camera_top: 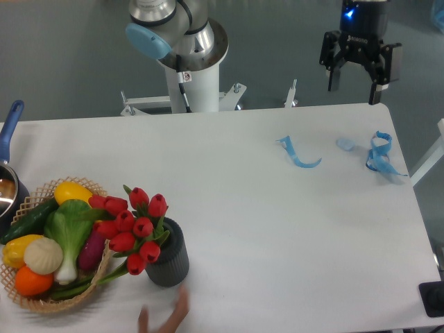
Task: Pick up the flowers from the vase
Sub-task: 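Move the open gripper across the table toward the red tulips in the vase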
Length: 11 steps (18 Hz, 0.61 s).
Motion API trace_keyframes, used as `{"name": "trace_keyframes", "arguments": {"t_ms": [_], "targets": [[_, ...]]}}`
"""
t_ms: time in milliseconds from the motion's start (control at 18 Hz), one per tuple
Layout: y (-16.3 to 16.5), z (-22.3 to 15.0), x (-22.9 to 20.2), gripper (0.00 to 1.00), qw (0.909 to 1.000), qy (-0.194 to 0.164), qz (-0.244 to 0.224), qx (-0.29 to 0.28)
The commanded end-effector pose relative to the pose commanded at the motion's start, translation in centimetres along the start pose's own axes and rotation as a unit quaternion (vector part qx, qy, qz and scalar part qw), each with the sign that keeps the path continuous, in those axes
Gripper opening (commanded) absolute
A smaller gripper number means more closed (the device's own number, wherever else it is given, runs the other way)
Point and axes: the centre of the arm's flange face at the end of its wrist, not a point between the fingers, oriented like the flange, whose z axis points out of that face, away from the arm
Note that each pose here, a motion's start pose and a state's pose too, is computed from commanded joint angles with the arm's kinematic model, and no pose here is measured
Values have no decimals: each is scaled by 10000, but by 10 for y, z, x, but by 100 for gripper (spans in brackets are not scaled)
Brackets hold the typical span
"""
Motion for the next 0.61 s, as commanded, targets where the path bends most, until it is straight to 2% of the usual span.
{"name": "trace_keyframes", "arguments": {"t_ms": [389,611], "targets": [[-1,9,14,100,9999,92,-83,74],[-7,10,15,100,9967,62,-760,278]]}}
